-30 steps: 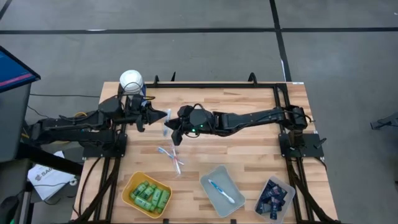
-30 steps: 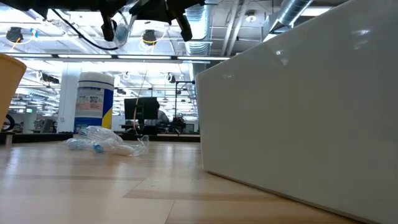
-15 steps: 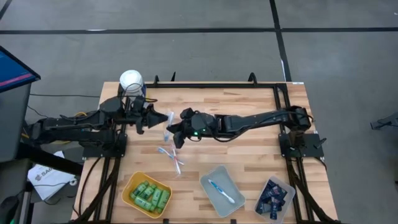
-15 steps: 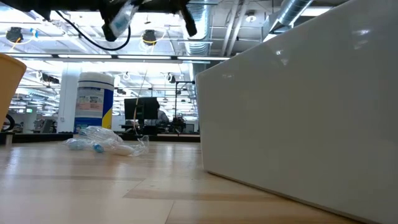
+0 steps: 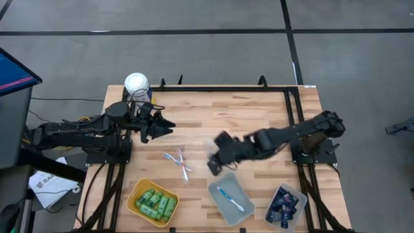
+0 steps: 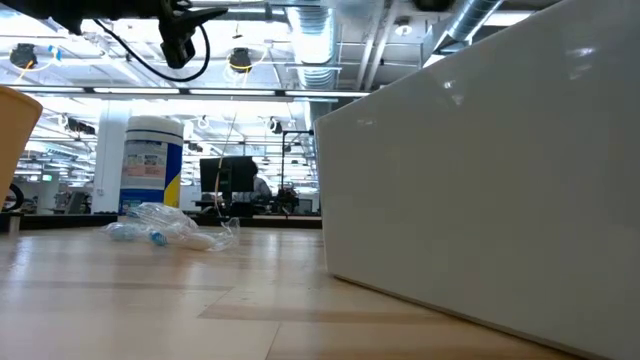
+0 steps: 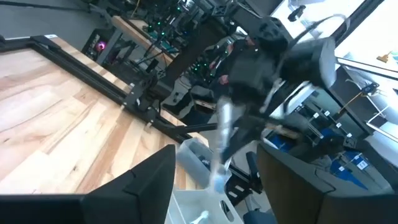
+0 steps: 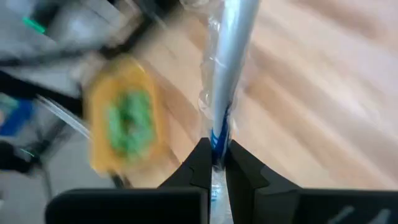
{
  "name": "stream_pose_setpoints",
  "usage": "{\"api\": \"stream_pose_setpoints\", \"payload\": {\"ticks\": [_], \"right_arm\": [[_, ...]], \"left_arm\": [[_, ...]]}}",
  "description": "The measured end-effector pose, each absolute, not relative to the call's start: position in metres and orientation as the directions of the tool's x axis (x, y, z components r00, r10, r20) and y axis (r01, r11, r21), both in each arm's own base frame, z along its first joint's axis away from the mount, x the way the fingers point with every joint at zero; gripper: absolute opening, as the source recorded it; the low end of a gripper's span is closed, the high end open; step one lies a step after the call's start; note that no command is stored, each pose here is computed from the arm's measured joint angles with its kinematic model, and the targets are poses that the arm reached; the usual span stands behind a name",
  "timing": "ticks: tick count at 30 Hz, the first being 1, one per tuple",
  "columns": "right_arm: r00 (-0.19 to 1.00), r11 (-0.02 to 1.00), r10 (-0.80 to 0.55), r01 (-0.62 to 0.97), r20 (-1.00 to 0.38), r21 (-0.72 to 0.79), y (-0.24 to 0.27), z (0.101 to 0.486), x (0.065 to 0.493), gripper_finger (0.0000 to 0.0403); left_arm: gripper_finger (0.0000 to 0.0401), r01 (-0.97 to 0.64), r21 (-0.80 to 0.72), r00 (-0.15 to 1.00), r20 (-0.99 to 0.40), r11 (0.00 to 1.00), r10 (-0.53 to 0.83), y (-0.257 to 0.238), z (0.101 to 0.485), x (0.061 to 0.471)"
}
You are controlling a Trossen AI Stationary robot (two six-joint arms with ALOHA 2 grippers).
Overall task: Pick & Place Travel size toiletries
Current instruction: Put the blue toothbrush into the gray bin
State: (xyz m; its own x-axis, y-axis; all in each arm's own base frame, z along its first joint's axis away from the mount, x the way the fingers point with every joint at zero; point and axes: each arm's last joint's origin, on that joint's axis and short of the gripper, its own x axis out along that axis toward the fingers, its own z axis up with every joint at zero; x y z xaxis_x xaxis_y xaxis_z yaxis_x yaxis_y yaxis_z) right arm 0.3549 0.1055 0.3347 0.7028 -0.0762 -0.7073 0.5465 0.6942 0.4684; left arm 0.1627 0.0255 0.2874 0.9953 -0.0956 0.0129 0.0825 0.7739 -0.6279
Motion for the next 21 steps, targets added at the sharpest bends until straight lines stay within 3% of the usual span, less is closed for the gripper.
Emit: {"api": "stream_pose_setpoints", "payload": {"ticks": [5, 11, 21], "right_arm": [[0.559, 0.637, -0.049, 0.656, -0.828, 0.405, 0.145, 0.321, 0.324, 0.0014], [0.476, 0.599, 0.046, 0.69, -0.878, 0.406, 0.19, 0.291, 0.323, 0.0013], [0.271, 0.644, 0.112, 0.713, -0.956, 0.278, 0.208, 0.238, 0.337, 0.0013]], "left_arm": [[0.0215, 0.082, -0.609, 0.995, 0.01, 0.789, -0.095, 0.026, 0.287, 0.163], [0.0203, 0.072, -0.598, 0.996, -0.005, 0.798, -0.094, 0.026, 0.285, 0.164], [0.0194, 0.048, -0.605, 0.995, -0.04, 0.795, -0.09, 0.027, 0.28, 0.17]]}}
